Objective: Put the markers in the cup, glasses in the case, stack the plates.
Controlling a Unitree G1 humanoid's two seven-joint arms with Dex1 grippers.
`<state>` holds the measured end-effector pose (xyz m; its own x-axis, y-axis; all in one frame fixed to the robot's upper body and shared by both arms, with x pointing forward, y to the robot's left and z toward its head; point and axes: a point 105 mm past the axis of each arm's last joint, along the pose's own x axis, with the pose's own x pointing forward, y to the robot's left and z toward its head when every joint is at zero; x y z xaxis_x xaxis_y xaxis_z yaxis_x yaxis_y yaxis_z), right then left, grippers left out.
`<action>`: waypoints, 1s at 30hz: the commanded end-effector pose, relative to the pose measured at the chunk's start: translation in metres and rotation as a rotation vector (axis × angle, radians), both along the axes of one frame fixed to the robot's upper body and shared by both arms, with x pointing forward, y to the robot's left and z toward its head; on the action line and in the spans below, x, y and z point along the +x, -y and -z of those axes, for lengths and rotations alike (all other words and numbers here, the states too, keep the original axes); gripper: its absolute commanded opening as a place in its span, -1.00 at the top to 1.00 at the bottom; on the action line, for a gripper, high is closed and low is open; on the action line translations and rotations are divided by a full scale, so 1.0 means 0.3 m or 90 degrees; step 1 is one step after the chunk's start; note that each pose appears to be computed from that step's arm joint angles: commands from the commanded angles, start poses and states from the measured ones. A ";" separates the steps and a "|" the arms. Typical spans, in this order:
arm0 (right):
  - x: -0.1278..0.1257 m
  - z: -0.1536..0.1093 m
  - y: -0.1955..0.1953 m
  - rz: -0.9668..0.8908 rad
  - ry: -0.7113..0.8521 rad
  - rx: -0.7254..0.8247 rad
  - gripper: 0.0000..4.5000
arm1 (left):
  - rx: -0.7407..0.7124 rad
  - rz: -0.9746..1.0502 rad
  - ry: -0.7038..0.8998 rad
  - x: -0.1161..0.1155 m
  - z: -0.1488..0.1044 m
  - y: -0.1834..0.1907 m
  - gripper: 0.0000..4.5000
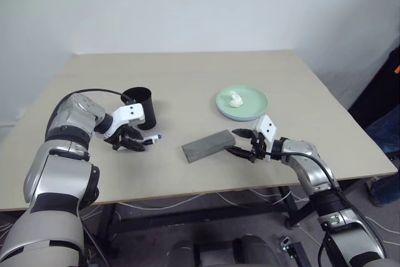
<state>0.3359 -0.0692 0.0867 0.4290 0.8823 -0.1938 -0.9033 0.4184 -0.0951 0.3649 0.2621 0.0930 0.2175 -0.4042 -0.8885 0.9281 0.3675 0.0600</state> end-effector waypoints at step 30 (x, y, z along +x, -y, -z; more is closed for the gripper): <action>0.030 -0.035 0.001 0.030 0.034 0.008 -0.50 | -0.001 0.030 -0.099 -0.057 0.023 0.004 -0.47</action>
<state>0.3402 -0.0705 0.0827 0.4702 0.8599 -0.1987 -0.8825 0.4612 -0.0925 0.3476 0.2592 0.0805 0.0590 -0.4164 -0.9072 0.9358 0.3396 -0.0950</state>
